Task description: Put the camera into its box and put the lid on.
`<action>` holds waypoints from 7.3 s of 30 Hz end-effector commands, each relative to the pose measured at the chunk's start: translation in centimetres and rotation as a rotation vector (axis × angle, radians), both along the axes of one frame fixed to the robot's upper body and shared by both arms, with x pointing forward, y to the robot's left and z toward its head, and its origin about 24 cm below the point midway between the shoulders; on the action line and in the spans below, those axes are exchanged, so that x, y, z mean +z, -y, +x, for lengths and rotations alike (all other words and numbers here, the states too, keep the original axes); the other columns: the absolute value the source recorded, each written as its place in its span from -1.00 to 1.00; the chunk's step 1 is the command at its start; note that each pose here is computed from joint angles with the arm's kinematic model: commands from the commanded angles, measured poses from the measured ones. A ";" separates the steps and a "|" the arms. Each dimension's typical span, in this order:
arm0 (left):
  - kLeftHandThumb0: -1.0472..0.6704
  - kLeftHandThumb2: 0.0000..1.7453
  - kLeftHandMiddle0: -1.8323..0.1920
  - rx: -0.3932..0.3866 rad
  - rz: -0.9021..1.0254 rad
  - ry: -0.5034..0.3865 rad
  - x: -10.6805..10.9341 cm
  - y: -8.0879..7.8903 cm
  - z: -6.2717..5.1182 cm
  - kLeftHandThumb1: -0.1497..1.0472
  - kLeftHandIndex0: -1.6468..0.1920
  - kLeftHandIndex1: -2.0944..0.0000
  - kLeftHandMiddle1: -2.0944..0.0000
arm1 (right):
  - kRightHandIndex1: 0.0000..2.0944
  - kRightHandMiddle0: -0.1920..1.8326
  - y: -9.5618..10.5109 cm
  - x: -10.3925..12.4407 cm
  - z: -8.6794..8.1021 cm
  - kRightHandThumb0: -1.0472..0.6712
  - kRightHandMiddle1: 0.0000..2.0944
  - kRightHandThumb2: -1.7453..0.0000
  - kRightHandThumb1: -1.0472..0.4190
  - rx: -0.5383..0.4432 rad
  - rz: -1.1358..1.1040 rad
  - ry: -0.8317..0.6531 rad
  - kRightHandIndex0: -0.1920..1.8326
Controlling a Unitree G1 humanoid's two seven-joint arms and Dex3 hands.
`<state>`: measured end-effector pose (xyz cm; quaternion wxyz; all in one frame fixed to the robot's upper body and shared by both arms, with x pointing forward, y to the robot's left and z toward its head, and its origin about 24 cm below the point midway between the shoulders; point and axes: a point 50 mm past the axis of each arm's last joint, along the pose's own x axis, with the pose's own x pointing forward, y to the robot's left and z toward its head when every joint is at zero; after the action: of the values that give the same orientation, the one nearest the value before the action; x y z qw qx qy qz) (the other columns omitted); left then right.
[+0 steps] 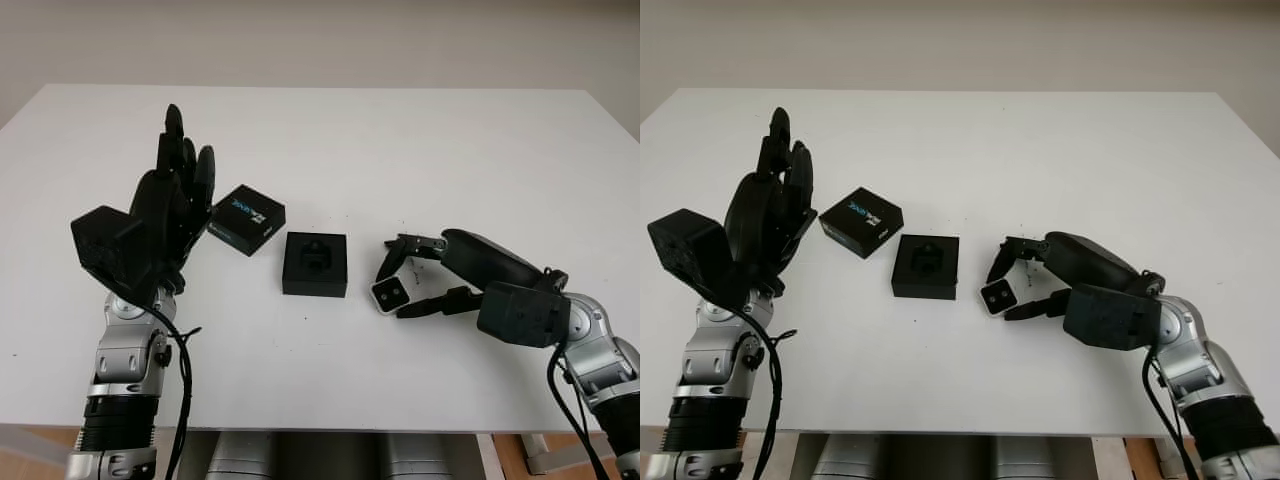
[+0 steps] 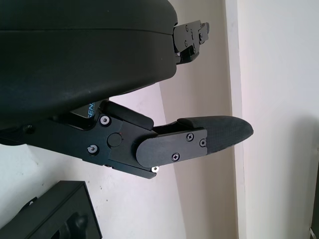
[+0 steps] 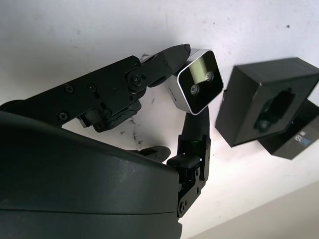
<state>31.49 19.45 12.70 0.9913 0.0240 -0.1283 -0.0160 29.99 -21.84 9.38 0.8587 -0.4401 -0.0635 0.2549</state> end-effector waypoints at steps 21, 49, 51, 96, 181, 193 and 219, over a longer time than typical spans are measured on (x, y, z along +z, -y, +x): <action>-0.65 -0.36 1.00 -0.004 0.014 0.011 0.6 -0.3 0.0 1.00 1.00 1.00 1.00 | -0.99 -0.51 0.3 1.3 0.2 -0.24 0.53 0.93 -0.89 -0.084 0.229 -0.002 -0.53; -0.65 -0.37 1.00 -0.003 0.013 0.011 0.6 -0.2 -0.2 1.00 1.00 1.00 1.00 | -0.96 -0.53 -4.9 1.9 2.2 -0.23 0.64 0.95 -0.87 -0.145 0.733 -0.063 -0.61; -0.65 -0.36 1.00 -0.003 0.016 0.011 0.5 -0.2 -0.2 1.00 1.00 1.00 1.00 | -0.96 -0.52 -5.5 1.6 2.5 -0.23 0.63 0.95 -0.86 -0.143 0.747 -0.077 -0.61; -0.67 -0.37 1.00 0.011 0.009 0.000 0.1 -0.4 -0.3 1.00 1.00 1.00 1.00 | -0.95 -0.50 -9.7 -2.7 4.0 -0.26 0.61 0.94 -0.84 -0.183 0.737 -0.261 -0.63; -0.66 -0.38 1.00 0.015 -0.008 0.009 0.2 -0.2 -0.5 1.00 1.00 1.00 1.00 | -0.99 -0.82 -11.1 -2.1 1.5 -0.47 -0.19 0.94 -0.86 0.055 0.276 -0.023 -0.82; -0.67 -0.39 1.00 0.011 -0.005 0.008 0.3 -0.2 -0.5 1.00 1.00 1.00 1.00 | -0.97 -0.79 -10.3 0.6 0.8 -0.45 -0.63 0.94 -0.85 0.059 0.207 0.136 -0.98; -0.65 -0.37 1.00 0.001 -0.003 0.002 0.4 -0.3 -0.5 1.00 1.00 1.00 1.00 | -0.96 -0.78 -8.5 1.0 -0.5 -0.75 -0.86 0.40 -1.00 0.168 -0.209 0.401 -0.97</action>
<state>31.15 19.59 12.63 0.9924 0.0207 -0.1206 -0.0141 29.56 -13.26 10.59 0.7628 -0.5538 -0.2425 0.2296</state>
